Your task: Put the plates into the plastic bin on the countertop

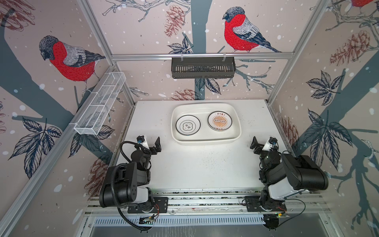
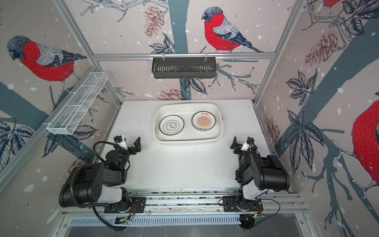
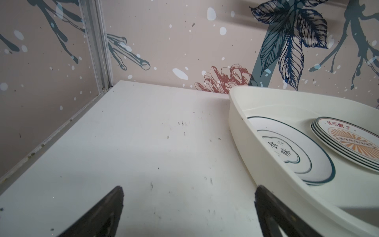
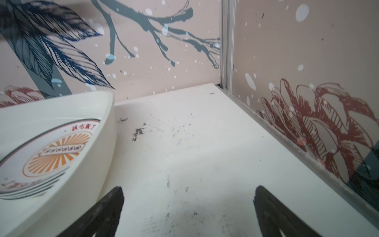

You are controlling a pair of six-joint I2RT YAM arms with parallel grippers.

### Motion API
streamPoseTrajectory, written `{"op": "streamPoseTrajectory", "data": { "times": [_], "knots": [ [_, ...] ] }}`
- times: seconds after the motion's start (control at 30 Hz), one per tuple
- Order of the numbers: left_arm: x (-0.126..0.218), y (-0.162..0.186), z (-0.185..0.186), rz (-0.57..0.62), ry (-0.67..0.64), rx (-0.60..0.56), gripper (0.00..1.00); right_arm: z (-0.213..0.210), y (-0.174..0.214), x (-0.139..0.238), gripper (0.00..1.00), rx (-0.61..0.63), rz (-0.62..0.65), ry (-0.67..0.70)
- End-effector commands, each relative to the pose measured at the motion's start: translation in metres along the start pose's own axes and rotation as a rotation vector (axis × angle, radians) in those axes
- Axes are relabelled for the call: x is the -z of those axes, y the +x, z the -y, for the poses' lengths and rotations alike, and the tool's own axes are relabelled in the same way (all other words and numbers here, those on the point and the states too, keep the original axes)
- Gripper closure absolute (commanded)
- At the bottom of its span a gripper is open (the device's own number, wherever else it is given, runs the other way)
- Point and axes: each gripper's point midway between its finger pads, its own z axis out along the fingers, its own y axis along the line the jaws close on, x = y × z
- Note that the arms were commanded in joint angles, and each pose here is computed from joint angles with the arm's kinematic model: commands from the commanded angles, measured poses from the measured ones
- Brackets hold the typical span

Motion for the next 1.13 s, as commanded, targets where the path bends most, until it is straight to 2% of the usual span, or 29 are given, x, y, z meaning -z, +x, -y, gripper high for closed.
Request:
{"op": "streamPoseTrajectory", "data": {
  "times": [0.0, 0.17, 0.53, 0.97, 1.1],
  "knots": [
    [0.006, -0.039, 0.009, 0.206, 0.042, -0.056, 0.01, -0.004, -0.030, -0.004, 0.00, -0.018, 0.113, -0.026],
    [-0.018, -0.032, 0.010, 0.134, 0.047, -0.068, 0.01, -0.018, -0.009, -0.038, 0.00, 0.044, -0.033, -0.050],
    [-0.040, -0.022, 0.017, 0.043, 0.058, -0.110, 0.01, -0.019, -0.010, -0.039, 0.00, 0.062, -0.031, -0.031],
    [-0.044, -0.020, 0.019, 0.029, 0.055, -0.121, 0.01, -0.019, -0.009, -0.039, 0.00, 0.066, -0.034, -0.023],
    [-0.042, -0.023, 0.012, 0.042, 0.009, -0.104, 0.01, -0.019, -0.009, -0.039, 0.00, 0.066, -0.035, -0.021]
  ]
}}
